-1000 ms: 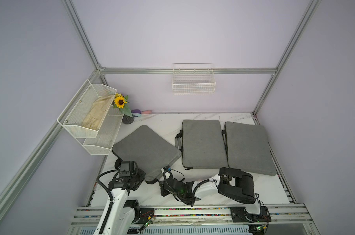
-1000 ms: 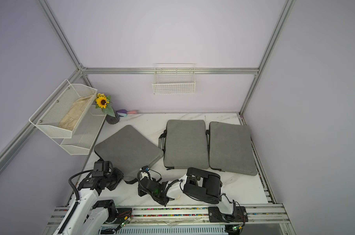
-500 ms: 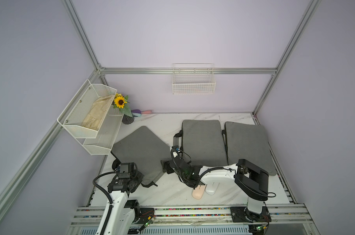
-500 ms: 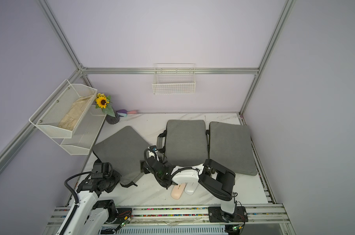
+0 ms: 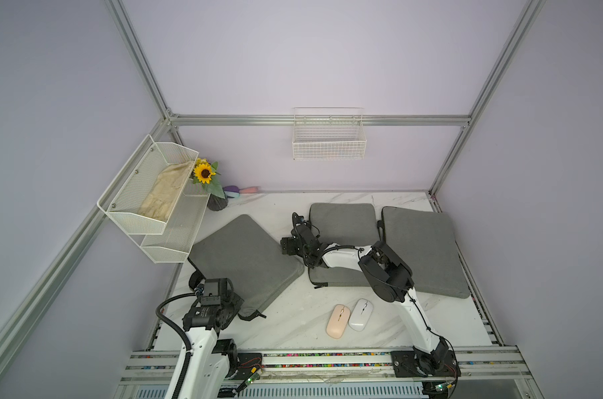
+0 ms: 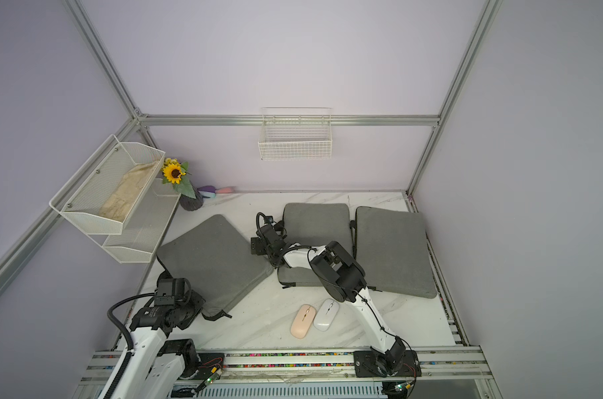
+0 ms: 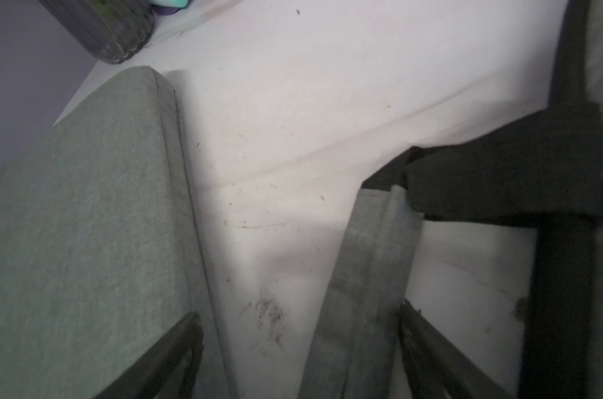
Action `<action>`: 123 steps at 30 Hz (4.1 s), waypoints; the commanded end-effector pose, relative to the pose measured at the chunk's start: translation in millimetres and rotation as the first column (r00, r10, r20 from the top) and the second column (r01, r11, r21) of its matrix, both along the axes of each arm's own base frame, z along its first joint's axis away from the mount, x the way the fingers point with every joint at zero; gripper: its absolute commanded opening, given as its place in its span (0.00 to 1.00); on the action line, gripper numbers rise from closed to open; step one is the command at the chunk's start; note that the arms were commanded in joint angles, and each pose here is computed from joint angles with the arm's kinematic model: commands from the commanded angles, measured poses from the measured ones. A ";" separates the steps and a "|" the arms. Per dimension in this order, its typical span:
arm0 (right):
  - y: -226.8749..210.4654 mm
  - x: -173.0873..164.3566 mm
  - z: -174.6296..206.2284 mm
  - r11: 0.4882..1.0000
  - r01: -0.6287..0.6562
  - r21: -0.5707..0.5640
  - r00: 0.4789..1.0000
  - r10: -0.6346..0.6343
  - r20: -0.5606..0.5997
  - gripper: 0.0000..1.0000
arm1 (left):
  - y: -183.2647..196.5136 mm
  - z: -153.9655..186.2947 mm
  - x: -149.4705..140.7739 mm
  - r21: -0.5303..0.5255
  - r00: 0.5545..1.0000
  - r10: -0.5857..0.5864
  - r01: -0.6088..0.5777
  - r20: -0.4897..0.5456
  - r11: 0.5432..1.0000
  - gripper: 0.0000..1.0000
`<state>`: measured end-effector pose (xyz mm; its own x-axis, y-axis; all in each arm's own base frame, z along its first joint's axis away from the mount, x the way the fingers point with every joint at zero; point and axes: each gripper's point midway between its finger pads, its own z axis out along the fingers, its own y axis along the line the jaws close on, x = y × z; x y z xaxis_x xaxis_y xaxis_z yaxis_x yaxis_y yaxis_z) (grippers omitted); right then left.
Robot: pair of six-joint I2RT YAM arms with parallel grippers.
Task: Put the mouse into the laptop bag
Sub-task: Adjust the zippered laptop bag at the center of the board, then move the zippered laptop bag to the center of the board, then unzip the zipper on the zippered laptop bag.
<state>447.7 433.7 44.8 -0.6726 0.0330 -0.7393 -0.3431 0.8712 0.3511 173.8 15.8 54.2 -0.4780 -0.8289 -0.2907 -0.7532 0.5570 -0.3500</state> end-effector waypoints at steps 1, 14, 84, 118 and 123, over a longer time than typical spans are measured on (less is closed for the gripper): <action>8.7 -39.6 -40.4 0.992 -0.123 -0.007 0.982 0.121 -0.146 0.81 | 11.8 -12.5 -12.9 0.057 0.997 0.026 -0.022 -0.075 0.998 0.05; 33.8 -157.2 -50.0 0.970 -0.238 0.039 0.945 0.241 -0.219 0.64 | 44.6 28.3 38.5 0.132 0.995 0.082 -0.074 -0.051 0.989 0.54; -138.3 -212.0 -5.9 0.994 0.100 0.049 0.954 -0.081 -0.288 0.59 | -136.9 65.5 66.1 0.039 0.736 -0.454 0.506 0.503 0.862 1.00; -134.7 -236.2 -46.7 0.951 0.133 -0.279 0.946 -0.205 -0.250 0.00 | -146.0 57.0 75.3 -0.013 0.764 -0.435 0.501 0.477 0.865 1.00; -129.8 -236.8 -32.2 0.968 0.111 -0.224 0.955 -0.166 -0.247 0.00 | -156.9 52.8 79.9 -0.049 0.754 -0.436 0.523 0.492 0.851 1.00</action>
